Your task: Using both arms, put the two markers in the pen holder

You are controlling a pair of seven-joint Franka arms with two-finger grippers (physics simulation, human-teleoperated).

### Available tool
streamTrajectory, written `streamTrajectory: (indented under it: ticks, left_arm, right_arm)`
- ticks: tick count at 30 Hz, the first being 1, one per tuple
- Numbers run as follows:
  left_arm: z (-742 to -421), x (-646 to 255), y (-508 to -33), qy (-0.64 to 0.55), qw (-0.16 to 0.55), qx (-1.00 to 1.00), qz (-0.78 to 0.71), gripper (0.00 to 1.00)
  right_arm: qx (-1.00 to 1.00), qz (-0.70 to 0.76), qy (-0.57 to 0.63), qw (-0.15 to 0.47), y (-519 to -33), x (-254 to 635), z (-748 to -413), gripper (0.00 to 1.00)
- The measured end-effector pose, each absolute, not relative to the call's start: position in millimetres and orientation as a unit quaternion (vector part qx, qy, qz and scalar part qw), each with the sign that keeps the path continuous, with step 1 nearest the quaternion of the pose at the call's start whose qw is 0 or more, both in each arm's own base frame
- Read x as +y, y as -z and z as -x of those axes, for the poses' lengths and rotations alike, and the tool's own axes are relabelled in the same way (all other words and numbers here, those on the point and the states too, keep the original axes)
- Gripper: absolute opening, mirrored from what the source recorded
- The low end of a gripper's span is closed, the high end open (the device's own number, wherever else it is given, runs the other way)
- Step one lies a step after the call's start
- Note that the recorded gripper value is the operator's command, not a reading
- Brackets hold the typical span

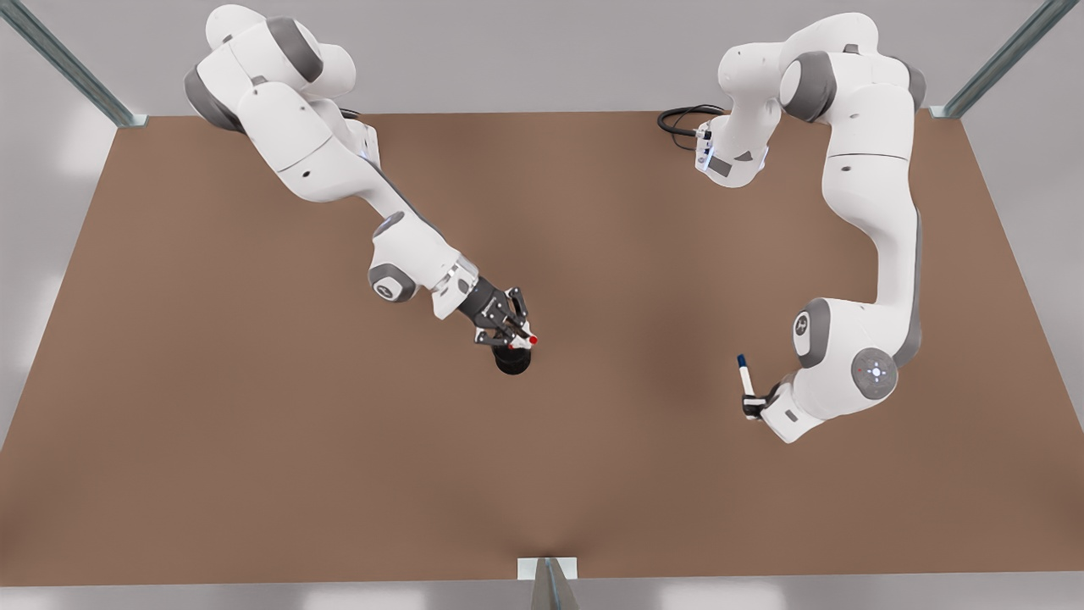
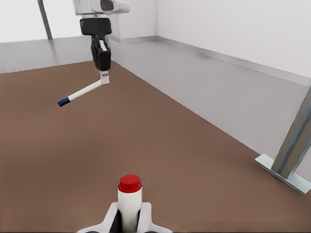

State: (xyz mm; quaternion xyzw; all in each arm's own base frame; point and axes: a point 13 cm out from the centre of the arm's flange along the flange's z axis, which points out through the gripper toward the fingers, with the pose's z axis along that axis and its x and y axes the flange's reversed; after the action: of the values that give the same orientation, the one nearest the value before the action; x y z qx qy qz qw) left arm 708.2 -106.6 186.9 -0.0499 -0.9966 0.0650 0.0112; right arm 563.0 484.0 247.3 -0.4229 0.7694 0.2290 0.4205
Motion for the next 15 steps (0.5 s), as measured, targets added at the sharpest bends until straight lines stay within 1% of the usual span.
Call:
streamTrajectory:
  ticks: [7, 8, 9, 14, 15]
  left_arm:
    - [-702.3, -111.1, -177.7, -0.066, 0.026, -0.997, 0.027, 0.21]
    - [-701.7, -110.8, -176.0, -0.066, 0.028, -0.997, 0.024, 0.21]
    - [-701.3, -110.6, -174.9, -0.066, 0.03, -0.997, 0.021, 0.21]
    - [-700.5, -109.9, -173.7, -0.065, 0.032, -0.997, 0.01, 0.21]
    - [-700.5, -109.8, -174.0, -0.065, 0.032, -0.997, 0.008, 0.21]
  right_arm:
    - [0.779, 0.421, -0.241, 0.397, -224.2, 483.1, -543.4, 0.21]
    - [0.782, 0.42, -0.242, 0.393, -219.9, 481.0, -540.8, 0.55]
    - [0.785, 0.419, -0.242, 0.386, -212.8, 476.1, -537.8, 1.0]
    - [0.789, 0.427, -0.229, 0.378, -197.6, 449.8, -542.1, 1.0]
    - [0.787, 0.422, -0.225, 0.391, -210.1, 443.2, -556.5, 1.0]
